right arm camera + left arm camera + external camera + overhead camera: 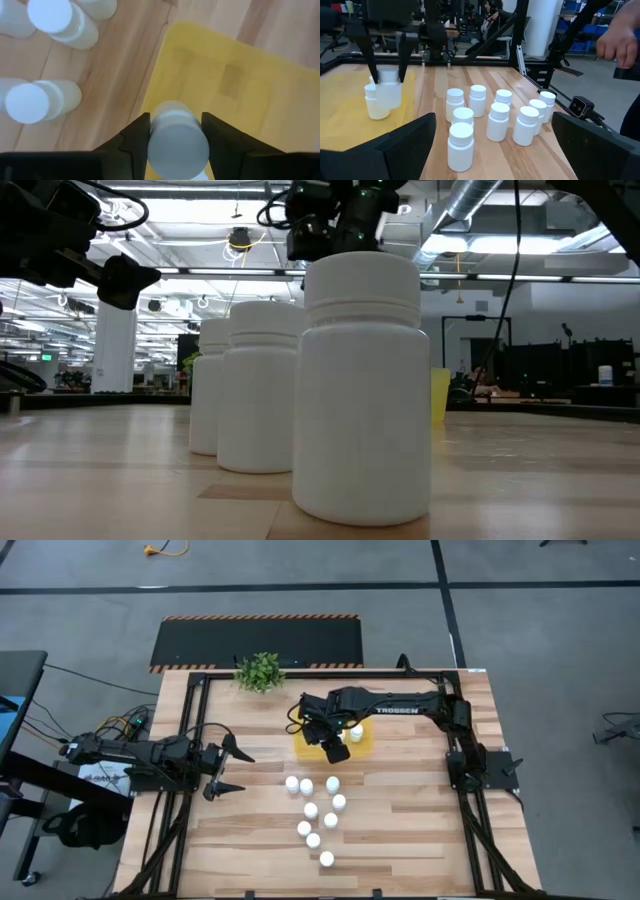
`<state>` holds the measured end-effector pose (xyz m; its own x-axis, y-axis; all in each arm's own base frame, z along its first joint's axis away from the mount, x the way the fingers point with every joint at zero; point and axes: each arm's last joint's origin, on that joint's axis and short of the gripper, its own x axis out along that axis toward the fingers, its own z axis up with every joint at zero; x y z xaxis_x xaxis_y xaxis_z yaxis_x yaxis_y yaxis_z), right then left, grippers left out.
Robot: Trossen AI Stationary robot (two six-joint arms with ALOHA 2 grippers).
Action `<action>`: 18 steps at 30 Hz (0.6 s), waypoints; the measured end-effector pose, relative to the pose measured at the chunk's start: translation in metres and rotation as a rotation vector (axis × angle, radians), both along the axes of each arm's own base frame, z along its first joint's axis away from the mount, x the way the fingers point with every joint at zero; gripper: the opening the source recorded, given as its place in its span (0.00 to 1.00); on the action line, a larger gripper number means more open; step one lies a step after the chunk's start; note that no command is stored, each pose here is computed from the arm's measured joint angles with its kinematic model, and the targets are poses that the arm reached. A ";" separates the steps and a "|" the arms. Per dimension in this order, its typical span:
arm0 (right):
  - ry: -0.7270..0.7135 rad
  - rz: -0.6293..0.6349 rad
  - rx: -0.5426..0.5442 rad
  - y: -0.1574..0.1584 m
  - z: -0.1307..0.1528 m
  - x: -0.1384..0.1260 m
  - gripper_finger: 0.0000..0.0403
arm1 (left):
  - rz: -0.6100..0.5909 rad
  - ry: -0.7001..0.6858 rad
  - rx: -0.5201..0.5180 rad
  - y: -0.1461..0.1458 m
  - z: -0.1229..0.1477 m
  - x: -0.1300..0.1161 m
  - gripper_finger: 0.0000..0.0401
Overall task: Pick and place pill bottles into a basket
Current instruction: Put the white medicine bottle into the yellow bin
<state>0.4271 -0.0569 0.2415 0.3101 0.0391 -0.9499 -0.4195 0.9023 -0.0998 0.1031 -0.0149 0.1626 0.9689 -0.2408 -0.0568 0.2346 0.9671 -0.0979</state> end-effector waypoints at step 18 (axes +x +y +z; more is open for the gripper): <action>0.011 0.008 0.000 0.000 -0.029 -0.003 0.40 | 0.000 -0.001 0.002 0.000 0.000 0.000 0.96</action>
